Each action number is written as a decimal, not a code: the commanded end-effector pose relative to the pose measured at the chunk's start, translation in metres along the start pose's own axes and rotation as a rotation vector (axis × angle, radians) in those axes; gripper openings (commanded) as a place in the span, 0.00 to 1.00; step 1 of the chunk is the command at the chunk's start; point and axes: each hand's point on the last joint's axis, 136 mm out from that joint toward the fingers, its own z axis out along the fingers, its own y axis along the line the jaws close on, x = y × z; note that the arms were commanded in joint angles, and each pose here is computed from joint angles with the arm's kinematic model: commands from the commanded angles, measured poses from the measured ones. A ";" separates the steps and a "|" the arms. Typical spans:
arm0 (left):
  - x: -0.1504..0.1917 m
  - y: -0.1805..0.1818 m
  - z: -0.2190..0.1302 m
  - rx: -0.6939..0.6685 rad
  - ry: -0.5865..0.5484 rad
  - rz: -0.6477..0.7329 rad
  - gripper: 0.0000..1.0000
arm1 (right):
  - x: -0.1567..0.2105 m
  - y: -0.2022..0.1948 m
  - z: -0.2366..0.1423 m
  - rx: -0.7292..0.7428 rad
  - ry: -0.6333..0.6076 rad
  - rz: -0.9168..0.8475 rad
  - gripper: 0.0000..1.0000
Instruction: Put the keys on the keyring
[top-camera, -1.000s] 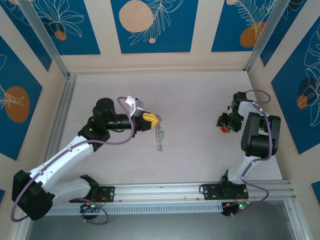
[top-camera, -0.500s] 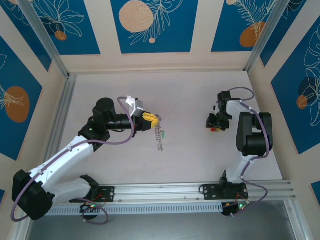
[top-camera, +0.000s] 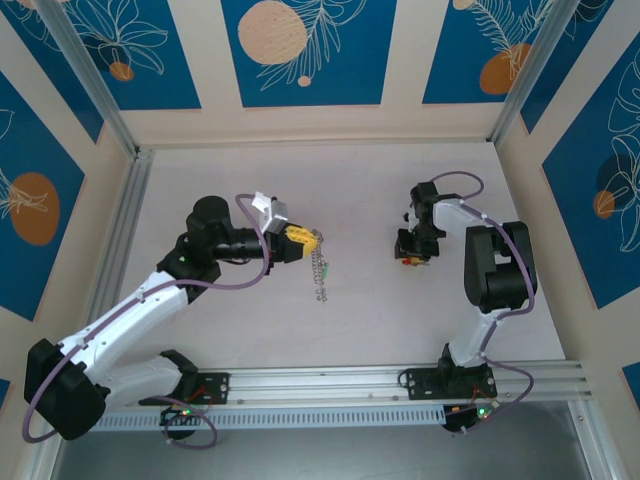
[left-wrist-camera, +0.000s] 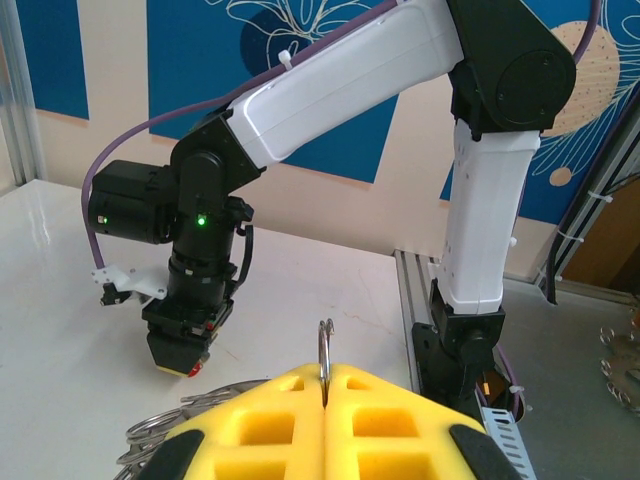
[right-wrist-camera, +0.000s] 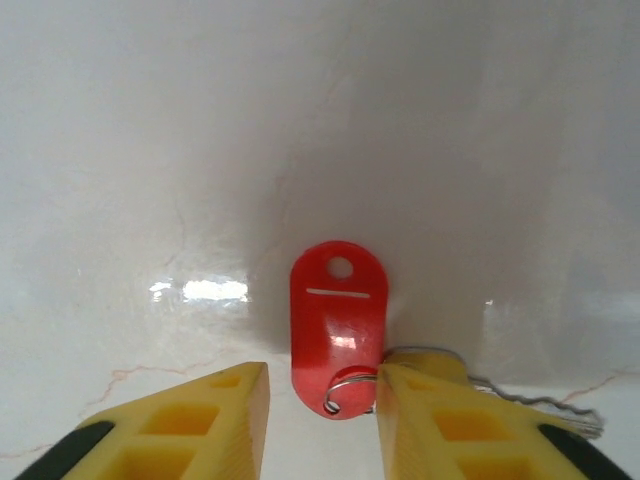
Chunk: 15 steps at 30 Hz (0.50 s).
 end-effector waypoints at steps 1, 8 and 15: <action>-0.013 -0.008 -0.005 0.026 -0.039 0.054 0.00 | 0.005 -0.003 0.000 0.024 0.023 -0.011 0.30; -0.013 -0.010 -0.005 0.028 -0.039 0.057 0.00 | 0.005 -0.008 0.007 0.060 0.039 -0.032 0.30; -0.012 -0.009 -0.004 0.025 -0.035 0.061 0.00 | 0.005 -0.004 0.014 0.117 0.054 -0.091 0.21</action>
